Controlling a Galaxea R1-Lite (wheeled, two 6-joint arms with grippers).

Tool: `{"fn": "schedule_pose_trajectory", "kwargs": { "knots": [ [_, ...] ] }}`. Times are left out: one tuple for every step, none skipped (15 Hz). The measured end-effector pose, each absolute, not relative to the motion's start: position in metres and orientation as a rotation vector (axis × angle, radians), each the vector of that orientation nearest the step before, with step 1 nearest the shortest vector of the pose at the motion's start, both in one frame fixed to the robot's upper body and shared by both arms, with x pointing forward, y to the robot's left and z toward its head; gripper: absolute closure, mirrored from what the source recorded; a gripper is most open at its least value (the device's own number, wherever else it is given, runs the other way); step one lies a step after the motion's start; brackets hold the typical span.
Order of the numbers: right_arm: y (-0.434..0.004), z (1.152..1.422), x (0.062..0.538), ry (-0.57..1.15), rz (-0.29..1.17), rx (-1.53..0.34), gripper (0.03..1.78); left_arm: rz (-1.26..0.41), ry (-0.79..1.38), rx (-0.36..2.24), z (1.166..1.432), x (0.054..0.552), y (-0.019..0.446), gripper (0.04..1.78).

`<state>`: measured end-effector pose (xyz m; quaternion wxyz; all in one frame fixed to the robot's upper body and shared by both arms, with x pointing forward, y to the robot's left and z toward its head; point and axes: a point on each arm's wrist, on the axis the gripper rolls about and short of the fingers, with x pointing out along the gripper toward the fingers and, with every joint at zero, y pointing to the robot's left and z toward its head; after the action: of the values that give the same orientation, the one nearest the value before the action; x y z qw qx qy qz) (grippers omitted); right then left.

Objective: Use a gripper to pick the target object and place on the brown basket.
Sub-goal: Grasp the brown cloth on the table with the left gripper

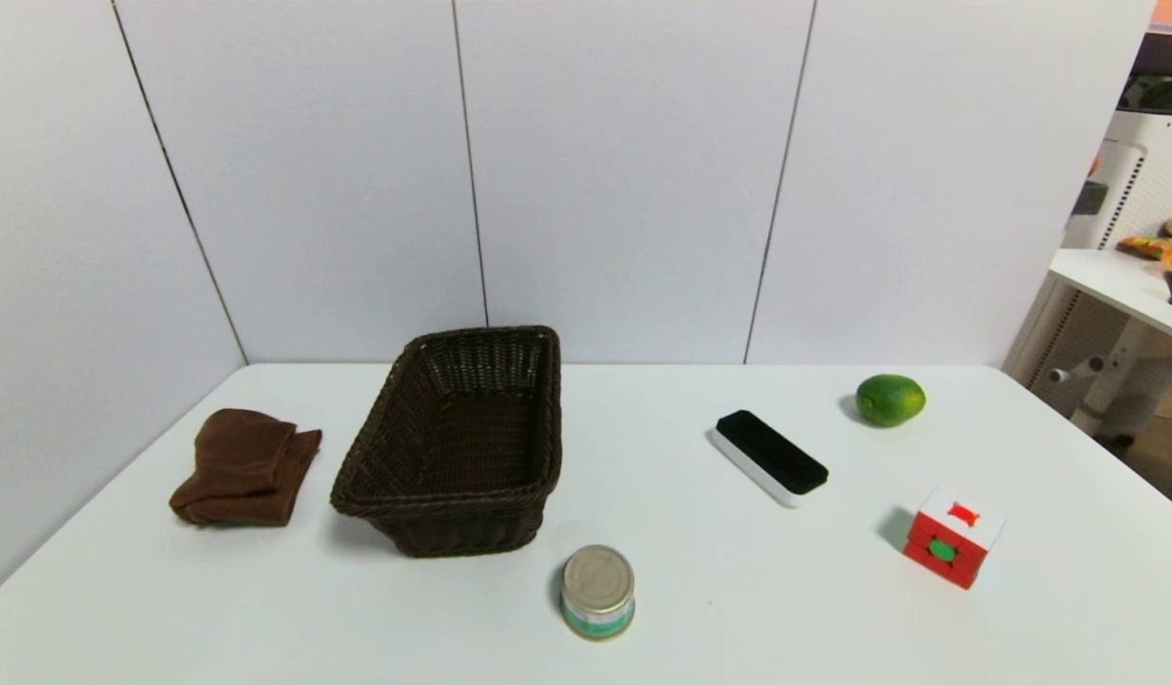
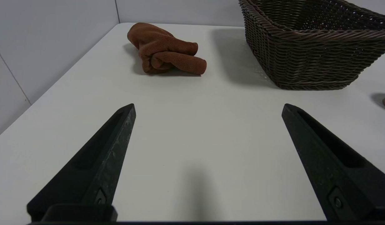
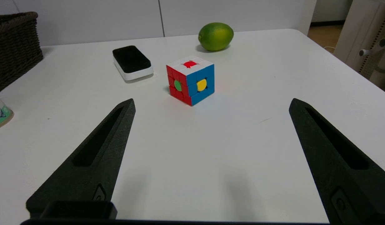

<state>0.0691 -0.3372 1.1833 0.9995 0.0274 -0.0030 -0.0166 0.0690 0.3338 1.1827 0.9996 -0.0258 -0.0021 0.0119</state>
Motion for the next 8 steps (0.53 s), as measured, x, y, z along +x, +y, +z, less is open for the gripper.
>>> {"fn": "schedule_pose_trajectory", "kwargs": {
  "knots": [
    [-0.3372, 1.1833, 0.0691, -0.006, -0.034, 0.055, 0.11, 0.023, -0.005, -0.052, 1.1827, 0.069, 0.3338, 0.13],
    [-0.3372, 1.1833, 0.0691, -0.006, -0.033, 0.055, 0.11, 0.024, -0.004, -0.051, 1.1828, 0.0691, 0.3338, 0.13],
    [-0.3372, 1.1833, 0.0691, -0.006, -0.034, 0.055, 0.11, 0.023, -0.004, -0.052, 1.1828, 0.0691, 0.3338, 0.13],
    [-0.3372, 1.1833, 0.0691, -0.006, -0.033, 0.055, 0.11, 0.023, -0.005, -0.052, 1.1827, 0.069, 0.3338, 0.13],
    [-0.3372, 1.1833, 0.0691, -0.006, -0.034, 0.055, 0.11, 0.023, -0.005, -0.051, 1.1827, 0.069, 0.3338, 0.13],
    [-0.3372, 1.1833, 0.0691, -0.006, -0.033, 0.055, 0.11, 0.023, -0.005, -0.052, 1.1827, 0.069, 0.3338, 0.13],
    [-0.3372, 1.1833, 0.0691, -0.006, -0.033, 0.055, 0.11, 0.024, -0.004, -0.052, 1.1828, 0.0691, 0.3338, 0.13],
    [-0.3372, 1.1833, 0.0691, -0.006, -0.034, 0.055, 0.11, 0.023, -0.004, -0.052, 1.1828, 0.0691, 0.3338, 0.13]
  ]
}}
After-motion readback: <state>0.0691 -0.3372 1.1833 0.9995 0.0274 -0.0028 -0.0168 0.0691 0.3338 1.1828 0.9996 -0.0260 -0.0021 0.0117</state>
